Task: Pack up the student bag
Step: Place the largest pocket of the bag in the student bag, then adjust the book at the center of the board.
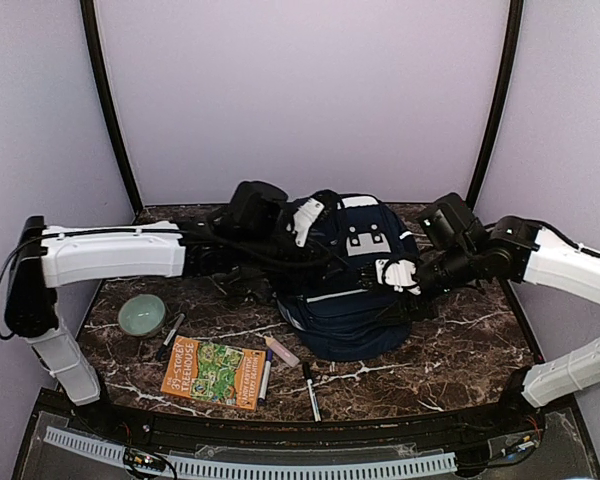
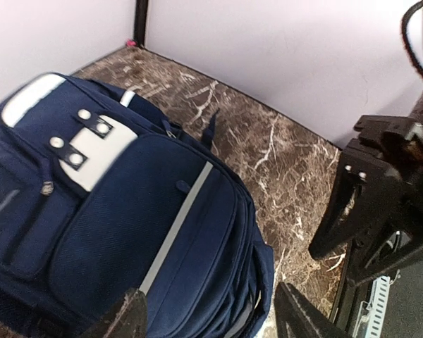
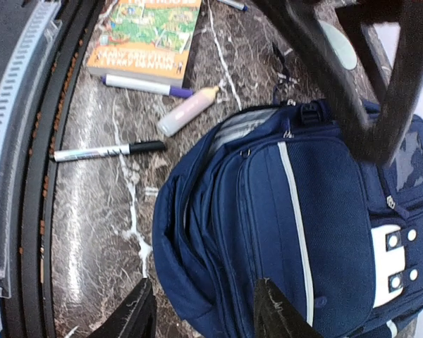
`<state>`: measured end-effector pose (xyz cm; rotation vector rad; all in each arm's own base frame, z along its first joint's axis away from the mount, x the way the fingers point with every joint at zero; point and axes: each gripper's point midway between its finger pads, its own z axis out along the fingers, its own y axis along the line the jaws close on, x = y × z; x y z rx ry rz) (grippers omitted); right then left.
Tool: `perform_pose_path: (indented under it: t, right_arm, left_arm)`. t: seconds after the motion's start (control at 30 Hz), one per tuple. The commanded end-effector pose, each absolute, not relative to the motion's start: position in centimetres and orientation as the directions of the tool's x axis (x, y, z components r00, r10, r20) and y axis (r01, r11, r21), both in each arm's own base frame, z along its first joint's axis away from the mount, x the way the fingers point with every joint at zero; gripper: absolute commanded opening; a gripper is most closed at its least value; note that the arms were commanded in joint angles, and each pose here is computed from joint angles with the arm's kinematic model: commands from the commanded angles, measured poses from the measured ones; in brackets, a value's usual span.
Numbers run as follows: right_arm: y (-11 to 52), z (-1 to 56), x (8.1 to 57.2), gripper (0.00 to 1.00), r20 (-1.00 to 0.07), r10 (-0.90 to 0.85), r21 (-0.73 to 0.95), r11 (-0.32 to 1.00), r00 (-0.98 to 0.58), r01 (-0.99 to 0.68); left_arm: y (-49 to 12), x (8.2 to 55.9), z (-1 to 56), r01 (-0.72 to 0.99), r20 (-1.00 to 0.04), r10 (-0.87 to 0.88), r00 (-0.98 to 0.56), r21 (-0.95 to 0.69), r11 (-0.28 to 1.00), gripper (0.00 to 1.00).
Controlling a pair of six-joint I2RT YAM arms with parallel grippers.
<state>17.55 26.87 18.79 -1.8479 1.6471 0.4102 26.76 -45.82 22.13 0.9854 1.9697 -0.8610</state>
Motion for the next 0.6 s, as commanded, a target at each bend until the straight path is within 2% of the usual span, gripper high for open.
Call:
perform_pose_path:
  t: [0.0, 0.13, 0.23, 0.33, 0.57]
  right_arm:
    - [29.5, 22.1, 17.5, 0.46, -0.693, -0.710, -0.133, -0.041, 0.123, -0.990]
    - [32.7, 23.5, 19.9, 0.45, -0.739, -0.671, -0.096, 0.002, 0.070, -0.995]
    - [35.6, 23.6, 21.1, 0.43, -0.763, -0.646, 0.014, 0.011, -0.018, -1.000]
    - [38.7, 22.3, 21.3, 0.41, -0.755, -0.650, 0.139, -0.022, -0.092, -0.990]
    - [44.5, 15.9, 21.3, 0.43, -0.681, -0.724, 0.200, -0.036, -0.112, -0.979]
  left_arm:
    - [-39.2, 26.2, 26.4, 0.745, -0.868, 0.205, -0.452, -0.241, 0.622, 0.64]
    - [-33.2, 24.7, 23.0, 0.531, -0.754, 0.122, -0.645, -0.328, 0.781, 0.64]
    - [-29.5, 23.4, 20.3, 0.375, -0.676, 0.037, -0.736, -0.361, 0.854, 0.61]
    - [-27.0, 21.8, 18.2, 0.272, -0.619, -0.048, -0.784, -0.412, 0.870, 0.58]
    - [-24.2, 18.0, 12.3, 0.081, -0.434, -0.163, -0.886, -0.490, 0.868, 0.59]
